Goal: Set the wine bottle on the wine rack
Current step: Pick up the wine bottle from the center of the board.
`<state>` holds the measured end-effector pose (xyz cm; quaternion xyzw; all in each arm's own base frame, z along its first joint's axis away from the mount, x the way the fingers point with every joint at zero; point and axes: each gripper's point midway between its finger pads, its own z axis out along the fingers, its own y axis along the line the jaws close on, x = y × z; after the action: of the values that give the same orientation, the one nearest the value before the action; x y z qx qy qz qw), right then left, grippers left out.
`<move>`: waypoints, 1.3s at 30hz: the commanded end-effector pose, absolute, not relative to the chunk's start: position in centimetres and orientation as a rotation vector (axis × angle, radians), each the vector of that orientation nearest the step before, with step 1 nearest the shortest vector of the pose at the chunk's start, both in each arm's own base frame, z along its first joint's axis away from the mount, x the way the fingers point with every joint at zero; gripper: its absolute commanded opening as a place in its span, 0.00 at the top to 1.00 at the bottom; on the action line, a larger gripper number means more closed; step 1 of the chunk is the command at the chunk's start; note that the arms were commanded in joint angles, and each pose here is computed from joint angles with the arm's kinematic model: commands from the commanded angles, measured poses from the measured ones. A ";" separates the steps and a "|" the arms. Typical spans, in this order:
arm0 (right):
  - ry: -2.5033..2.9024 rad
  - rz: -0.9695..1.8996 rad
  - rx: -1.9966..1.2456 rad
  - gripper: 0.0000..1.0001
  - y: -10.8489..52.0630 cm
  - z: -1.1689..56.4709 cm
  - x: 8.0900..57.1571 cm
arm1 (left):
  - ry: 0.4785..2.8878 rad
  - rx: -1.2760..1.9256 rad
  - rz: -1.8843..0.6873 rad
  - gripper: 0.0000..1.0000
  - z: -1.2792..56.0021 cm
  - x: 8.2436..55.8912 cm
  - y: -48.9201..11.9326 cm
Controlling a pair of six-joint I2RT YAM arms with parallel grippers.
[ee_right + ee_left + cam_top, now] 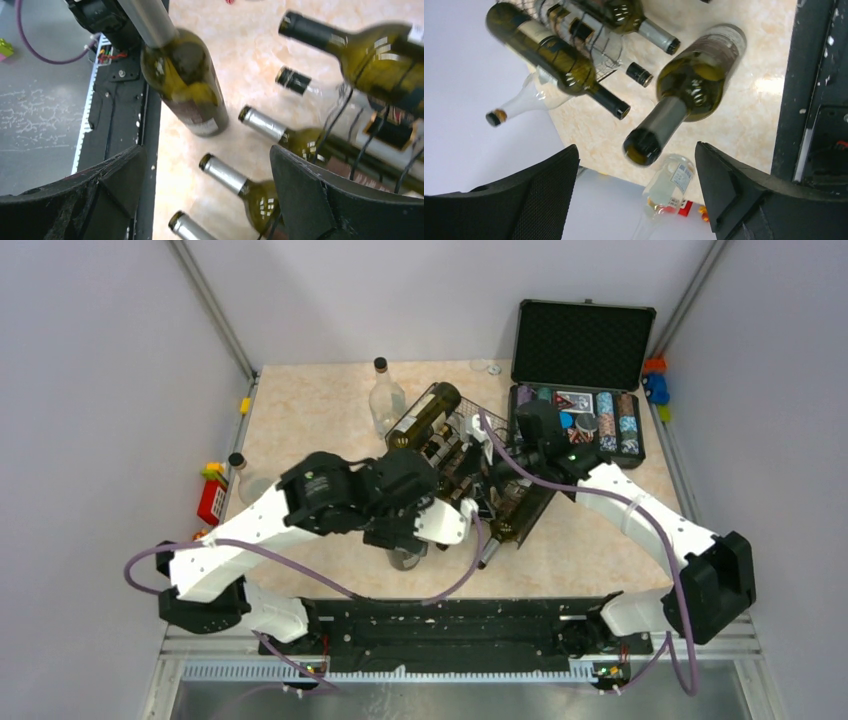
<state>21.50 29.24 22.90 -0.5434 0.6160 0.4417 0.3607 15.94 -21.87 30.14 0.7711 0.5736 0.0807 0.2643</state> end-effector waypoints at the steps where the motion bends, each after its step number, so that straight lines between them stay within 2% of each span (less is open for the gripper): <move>1: 1.385 1.177 -1.431 0.05 32.9 27.4 21.6 | 1.575 1.800 0.069 0.10 34.9 16.8 -20.9; 10: 1.421 1.201 -1.489 0.05 36.4 26.3 21.5 | 1.622 1.483 -0.126 0.06 39.2 17.1 -17.5; 23: 1.484 1.052 -1.526 0.06 34.5 24.6 21.9 | 1.795 1.239 -0.508 0.06 34.8 19.1 -20.6; 39: 1.496 0.991 -1.523 0.06 33.2 23.8 21.8 | 1.912 1.244 -0.623 0.26 29.2 19.2 -21.8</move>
<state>21.73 33.36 22.52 -0.5914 0.6045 0.3944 0.3596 19.14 -21.02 28.60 0.4902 0.7609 -0.2219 0.3626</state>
